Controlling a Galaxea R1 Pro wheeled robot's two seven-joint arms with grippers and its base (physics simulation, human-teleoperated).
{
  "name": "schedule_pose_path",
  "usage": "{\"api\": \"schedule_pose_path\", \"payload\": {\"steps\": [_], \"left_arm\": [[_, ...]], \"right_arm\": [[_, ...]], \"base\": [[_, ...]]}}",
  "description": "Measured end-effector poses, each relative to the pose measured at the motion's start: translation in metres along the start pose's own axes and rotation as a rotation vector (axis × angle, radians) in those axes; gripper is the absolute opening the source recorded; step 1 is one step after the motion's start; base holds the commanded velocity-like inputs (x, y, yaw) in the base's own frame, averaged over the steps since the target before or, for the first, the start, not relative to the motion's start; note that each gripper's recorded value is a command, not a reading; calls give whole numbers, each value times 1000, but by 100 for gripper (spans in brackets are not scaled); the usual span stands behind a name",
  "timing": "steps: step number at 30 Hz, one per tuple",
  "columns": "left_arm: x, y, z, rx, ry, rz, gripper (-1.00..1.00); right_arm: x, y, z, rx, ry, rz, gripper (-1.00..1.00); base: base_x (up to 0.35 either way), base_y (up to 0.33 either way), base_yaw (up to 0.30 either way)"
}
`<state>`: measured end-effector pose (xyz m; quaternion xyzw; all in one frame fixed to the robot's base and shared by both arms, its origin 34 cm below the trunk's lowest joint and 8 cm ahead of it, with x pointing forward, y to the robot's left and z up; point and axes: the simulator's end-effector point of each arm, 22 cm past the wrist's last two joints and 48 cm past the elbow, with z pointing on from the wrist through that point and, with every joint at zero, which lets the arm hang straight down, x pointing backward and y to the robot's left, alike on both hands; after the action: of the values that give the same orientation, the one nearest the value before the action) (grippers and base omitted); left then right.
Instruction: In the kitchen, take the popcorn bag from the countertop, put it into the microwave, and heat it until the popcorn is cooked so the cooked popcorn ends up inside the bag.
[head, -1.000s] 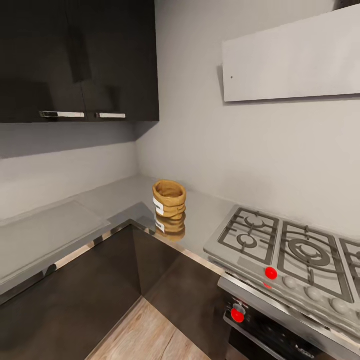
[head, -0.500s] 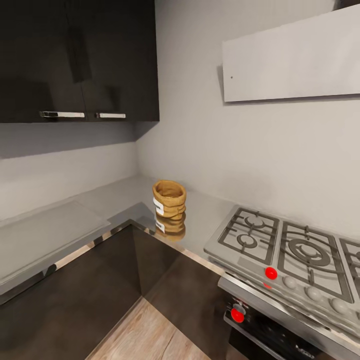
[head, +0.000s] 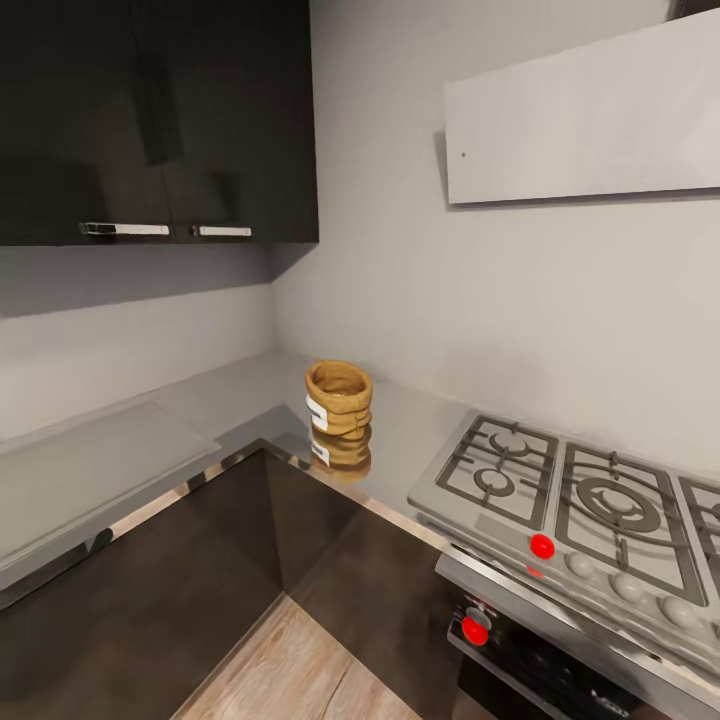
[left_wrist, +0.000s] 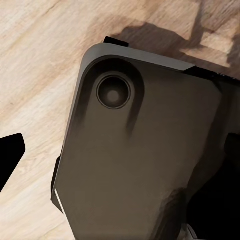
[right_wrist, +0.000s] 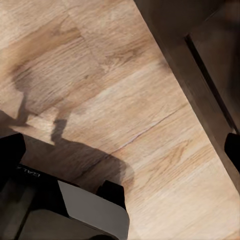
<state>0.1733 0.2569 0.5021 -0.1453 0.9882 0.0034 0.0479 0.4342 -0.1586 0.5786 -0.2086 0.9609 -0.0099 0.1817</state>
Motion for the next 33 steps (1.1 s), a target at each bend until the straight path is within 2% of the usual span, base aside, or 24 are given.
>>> {"api": "schedule_pose_path", "payload": {"steps": [3,4,6,9,11,13,15,18,20,23,25,26,27,28,30,31,32,33], "left_arm": [[0,0,0,0,0,0,100],[0,0,0,0,0,0,100],[0,0,0,0,0,0,100],[0,0,0,0,0,0,100],[0,0,0,0,0,0,100],[0,0,0,0,0,0,100],[0,0,0,0,0,0,100],[0,0,0,0,0,0,100],[0,0,0,0,0,0,100],[0,0,0,0,0,0,100],[0,0,0,0,0,0,100],[0,0,0,0,0,0,100],[0,0,0,0,0,0,100],[0,0,0,0,0,0,100],[0,0,0,0,0,0,100],[0,0,0,0,0,0,100],[0,0,0,0,0,0,100],[0,0,0,0,0,0,100]], "right_arm": [[-9,20,-2,-25,-10,1,100],[-13,29,-5,-36,10,-40,100],[-25,30,-10,-42,11,-62,100],[-61,20,-25,-43,-15,-52,100],[-93,13,-44,-43,-35,-43,100],[-129,11,-68,-34,-81,-65,100],[-168,11,-99,-15,-147,-90,100],[-214,3,-148,17,-236,-78,100],[-228,-1,-169,24,-267,-61,100],[-235,-1,-181,5,-262,-47,100],[-300,-27,-216,43,-357,-53,100],[-337,-38,-240,50,-427,-52,100],[-367,-47,-262,55,-484,-50,100],[-383,-53,-275,57,-517,-45,100],[-423,-77,-311,82,-598,-17,100],[-455,-115,-345,114,-661,45,100],[-485,-134,-381,136,-726,61,100],[-493,-146,-386,140,-725,84,100]], "base": [[0,0,0],[0,0,0],[0,0,0],[0,0,0],[0,0,0],[0,0,0],[0,0,0],[0,0,0],[0,0,0],[0,0,0],[0,0,0],[0,0,0],[0,0,0],[0,0,0],[0,0,0],[0,0,0],[0,0,0],[0,0,0]]}}
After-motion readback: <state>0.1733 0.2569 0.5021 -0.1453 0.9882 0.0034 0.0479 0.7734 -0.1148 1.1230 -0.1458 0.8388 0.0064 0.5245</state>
